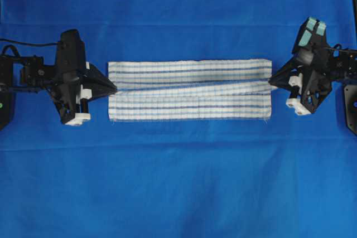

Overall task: Fold the blue towel.
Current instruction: 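Lift the far edge with both grippers and fold it toward the near edge, then release the folded edge and open both grippers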

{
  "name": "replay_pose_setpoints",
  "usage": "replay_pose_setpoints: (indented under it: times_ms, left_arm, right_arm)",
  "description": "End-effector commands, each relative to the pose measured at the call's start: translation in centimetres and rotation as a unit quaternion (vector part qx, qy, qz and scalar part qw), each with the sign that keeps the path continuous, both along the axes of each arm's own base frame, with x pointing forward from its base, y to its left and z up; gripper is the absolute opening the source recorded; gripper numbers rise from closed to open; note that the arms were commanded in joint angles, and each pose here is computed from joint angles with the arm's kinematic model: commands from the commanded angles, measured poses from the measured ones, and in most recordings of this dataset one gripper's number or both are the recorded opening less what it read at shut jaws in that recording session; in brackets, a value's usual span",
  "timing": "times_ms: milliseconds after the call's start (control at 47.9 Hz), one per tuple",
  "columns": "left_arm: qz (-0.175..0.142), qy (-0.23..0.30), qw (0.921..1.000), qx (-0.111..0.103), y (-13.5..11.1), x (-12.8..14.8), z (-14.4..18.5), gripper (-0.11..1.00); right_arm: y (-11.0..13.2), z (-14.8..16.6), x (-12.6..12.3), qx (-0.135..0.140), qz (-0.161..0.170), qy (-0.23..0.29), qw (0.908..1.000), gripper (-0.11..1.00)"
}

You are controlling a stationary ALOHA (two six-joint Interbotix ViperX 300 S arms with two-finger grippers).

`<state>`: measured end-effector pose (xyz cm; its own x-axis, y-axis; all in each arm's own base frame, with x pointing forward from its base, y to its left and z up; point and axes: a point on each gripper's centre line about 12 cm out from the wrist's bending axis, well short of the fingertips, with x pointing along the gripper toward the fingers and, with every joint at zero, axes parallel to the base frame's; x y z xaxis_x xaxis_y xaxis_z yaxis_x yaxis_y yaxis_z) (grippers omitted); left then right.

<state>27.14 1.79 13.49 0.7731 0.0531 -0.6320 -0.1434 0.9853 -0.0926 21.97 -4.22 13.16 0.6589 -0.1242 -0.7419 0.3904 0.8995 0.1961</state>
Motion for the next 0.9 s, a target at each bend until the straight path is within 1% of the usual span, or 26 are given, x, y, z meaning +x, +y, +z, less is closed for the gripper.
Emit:
replay_pose_setpoints:
  times_ms: [0,84,188,501,585,606,648,731,815,836,878]
  left_arm:
    - [-0.001,-0.001,1.0000,-0.003,-0.2,0.4,-0.3,0.03]
    - [0.000,0.010,0.9999,-0.004,-0.2,0.5,-1.0,0.03]
    - [0.000,0.021,0.9998,-0.005,-0.2,0.5,-1.7,0.03]
    - [-0.001,0.017,0.9999,-0.004,-0.2,0.8,-1.5,0.04]
    - [0.000,0.017,0.9999,-0.005,-0.1,0.8,-1.5,0.06]
    - [-0.001,0.017,0.9999,-0.004,-0.1,0.8,-1.5,0.07]
    - [-0.001,0.017,0.9999,-0.004,-0.2,0.8,-1.5,0.15]
    - [-0.001,0.016,0.9999,-0.004,-0.2,0.8,-1.4,0.35]
    - [-0.002,0.012,0.9999,-0.003,-0.2,0.8,-1.1,0.52]
    - [-0.003,0.011,0.9999,-0.001,-0.2,0.7,-1.0,0.56]
    - [-0.004,0.007,1.0000,0.002,-0.1,0.8,-0.7,0.61]
  right_arm:
    - [0.0,0.2,0.6,0.005,-0.003,-0.003,1.0000,0.07]
    - [0.1,0.0,0.8,0.011,-0.007,0.002,0.9999,0.07]
    - [0.3,-0.1,1.0,0.011,-0.001,0.004,0.9999,0.07]
    - [1.2,-0.2,1.5,0.014,0.016,0.004,0.9998,0.08]
    - [1.4,-0.2,1.8,0.016,0.019,0.006,0.9997,0.09]
    - [1.5,-0.2,1.9,0.017,0.020,0.006,0.9996,0.09]
    - [1.8,-0.3,2.0,0.020,0.023,0.007,0.9995,0.16]
    - [2.3,-0.3,2.5,0.023,0.032,0.009,0.9992,0.40]
    - [2.7,-0.2,2.8,0.026,0.037,0.011,0.9989,0.62]
    - [2.7,-0.1,2.8,0.025,0.038,0.009,0.9989,0.63]
    - [2.7,0.1,2.7,0.023,0.039,0.009,0.9989,0.62]
